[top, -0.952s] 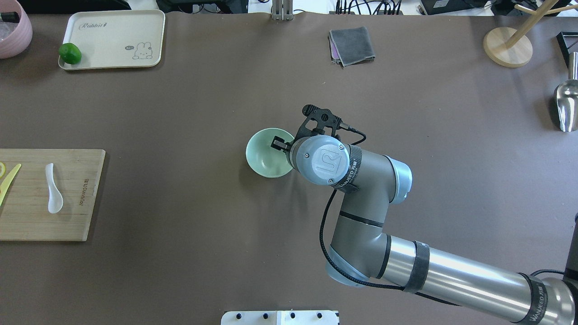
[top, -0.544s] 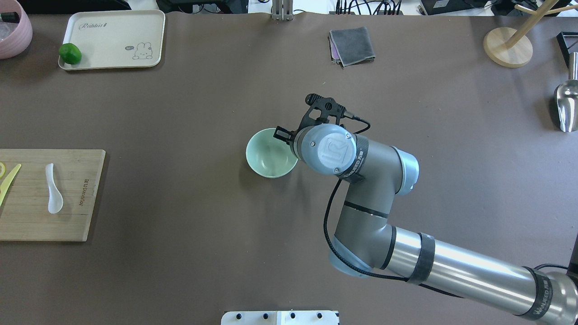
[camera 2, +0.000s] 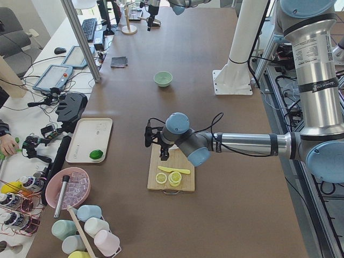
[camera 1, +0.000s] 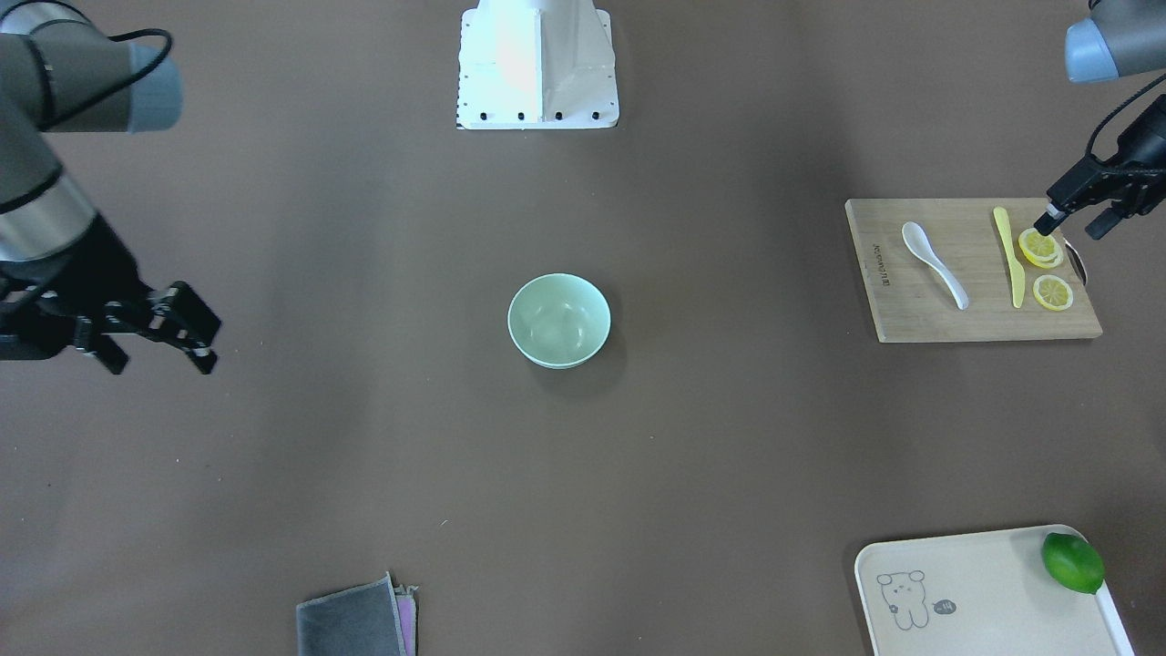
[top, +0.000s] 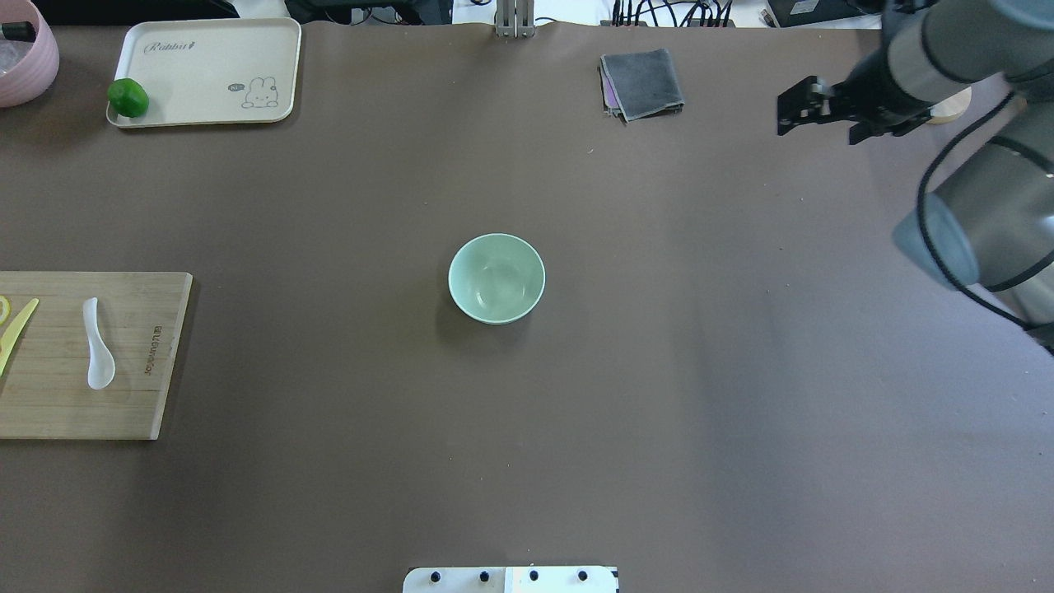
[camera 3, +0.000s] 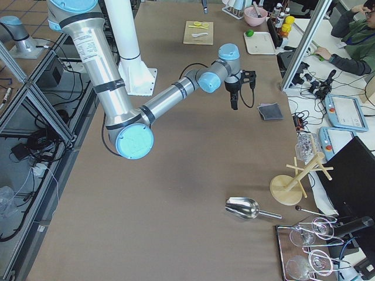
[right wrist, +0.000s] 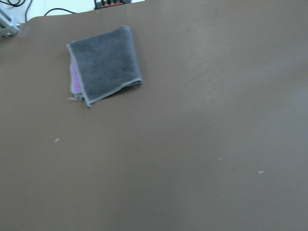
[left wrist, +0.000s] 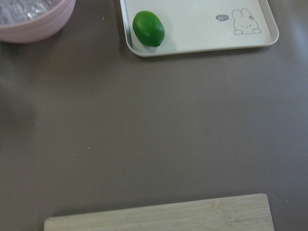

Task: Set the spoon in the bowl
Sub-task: 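Release the bowl and retract the right gripper while the left gripper reaches toward the spoon, then lower the left gripper onto the white spoon handle and grasp it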

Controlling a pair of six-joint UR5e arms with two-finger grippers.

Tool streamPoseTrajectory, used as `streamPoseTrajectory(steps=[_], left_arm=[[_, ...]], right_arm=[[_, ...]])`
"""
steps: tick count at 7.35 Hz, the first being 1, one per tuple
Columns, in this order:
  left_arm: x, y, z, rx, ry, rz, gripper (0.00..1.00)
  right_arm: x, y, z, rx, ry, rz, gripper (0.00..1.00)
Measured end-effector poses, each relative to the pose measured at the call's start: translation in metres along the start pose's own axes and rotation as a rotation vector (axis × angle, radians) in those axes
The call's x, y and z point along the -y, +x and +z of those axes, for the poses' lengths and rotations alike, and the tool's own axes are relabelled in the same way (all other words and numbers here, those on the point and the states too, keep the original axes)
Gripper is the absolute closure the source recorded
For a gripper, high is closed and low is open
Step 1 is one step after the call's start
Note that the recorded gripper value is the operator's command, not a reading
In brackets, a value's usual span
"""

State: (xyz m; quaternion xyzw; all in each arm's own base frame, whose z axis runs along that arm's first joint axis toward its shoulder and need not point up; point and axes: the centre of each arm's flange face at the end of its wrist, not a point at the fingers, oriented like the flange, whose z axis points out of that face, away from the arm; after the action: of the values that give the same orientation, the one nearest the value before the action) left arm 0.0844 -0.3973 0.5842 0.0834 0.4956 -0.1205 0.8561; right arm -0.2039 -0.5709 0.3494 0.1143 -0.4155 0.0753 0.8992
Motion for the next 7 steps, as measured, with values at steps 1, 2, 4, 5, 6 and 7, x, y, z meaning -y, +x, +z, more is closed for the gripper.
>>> streamPoseTrajectory(steps=[1, 2, 4, 5, 6, 7], left_arm=[[-0.012, 0.0, 0.009, 0.005, -0.009, -0.071, 0.02], [-0.021, 0.008, 0.024, 0.03, 0.002, -0.132, 0.02], [-0.037, 0.036, 0.064, 0.077, 0.038, -0.188, 0.12], [-0.042, 0.047, 0.078, 0.085, 0.049, -0.199, 0.17], [-0.043, 0.056, 0.091, 0.096, 0.061, -0.2, 0.34], [-0.043, 0.06, 0.103, 0.107, 0.068, -0.198, 0.42]], right_arm=[[0.007, 0.056, -0.018, 0.007, -0.02, -0.04, 0.0], [0.008, 0.103, -0.033, 0.015, -0.033, -0.071, 0.0], [0.0, 0.16, -0.047, 0.018, -0.046, -0.102, 0.0], [-0.003, 0.171, -0.049, 0.018, -0.046, -0.104, 0.0], [-0.005, 0.176, -0.05, 0.017, -0.047, -0.104, 0.0], [-0.006, 0.179, -0.049, 0.016, -0.047, -0.103, 0.0]])
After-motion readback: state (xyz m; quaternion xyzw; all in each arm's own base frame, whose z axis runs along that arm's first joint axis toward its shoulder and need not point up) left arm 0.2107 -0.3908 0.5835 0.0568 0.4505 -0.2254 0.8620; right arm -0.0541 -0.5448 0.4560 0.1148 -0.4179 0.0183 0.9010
